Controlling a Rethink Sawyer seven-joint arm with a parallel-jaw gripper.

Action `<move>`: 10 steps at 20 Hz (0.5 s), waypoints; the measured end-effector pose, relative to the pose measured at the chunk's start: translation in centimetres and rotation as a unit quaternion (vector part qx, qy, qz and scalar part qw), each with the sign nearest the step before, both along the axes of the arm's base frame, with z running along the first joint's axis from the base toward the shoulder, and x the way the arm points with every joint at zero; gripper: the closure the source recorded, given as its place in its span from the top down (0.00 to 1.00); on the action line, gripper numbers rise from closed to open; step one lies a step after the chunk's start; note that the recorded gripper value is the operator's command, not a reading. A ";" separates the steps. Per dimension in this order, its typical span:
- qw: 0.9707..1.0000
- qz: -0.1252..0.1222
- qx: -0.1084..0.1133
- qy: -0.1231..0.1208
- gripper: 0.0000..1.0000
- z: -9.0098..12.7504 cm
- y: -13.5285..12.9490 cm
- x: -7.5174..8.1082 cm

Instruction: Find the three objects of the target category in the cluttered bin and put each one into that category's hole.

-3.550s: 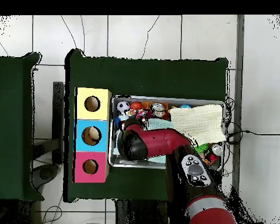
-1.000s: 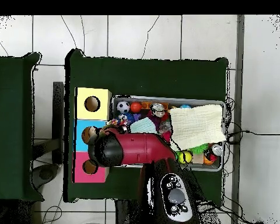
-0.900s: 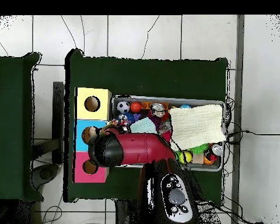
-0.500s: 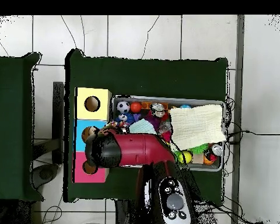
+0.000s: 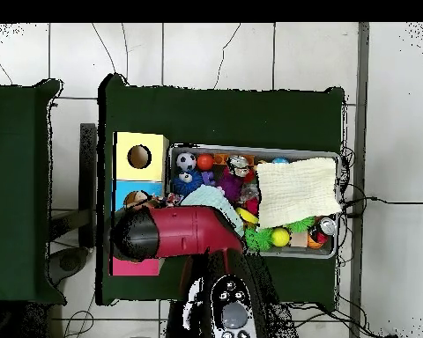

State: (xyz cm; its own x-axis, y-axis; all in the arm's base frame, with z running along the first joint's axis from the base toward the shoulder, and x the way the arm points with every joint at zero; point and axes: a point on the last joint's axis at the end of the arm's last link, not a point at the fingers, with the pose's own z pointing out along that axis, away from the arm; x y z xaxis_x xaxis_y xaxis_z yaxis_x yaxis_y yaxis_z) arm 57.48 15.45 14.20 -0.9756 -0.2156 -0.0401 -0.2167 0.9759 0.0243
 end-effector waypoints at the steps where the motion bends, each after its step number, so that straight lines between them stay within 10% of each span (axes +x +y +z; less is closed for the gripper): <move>1: 1.000 0.001 0.000 0.003 0.00 0.0 0.3 -0.1; 10: 1.000 0.008 -0.004 0.006 0.00 0.3 2.6 -0.7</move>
State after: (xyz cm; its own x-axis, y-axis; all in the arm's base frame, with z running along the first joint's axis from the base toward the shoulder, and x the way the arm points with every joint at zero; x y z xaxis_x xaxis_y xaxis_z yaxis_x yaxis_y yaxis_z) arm 56.73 18.02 14.48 -0.9722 -0.2324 -0.0273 -0.2329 0.9723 0.0189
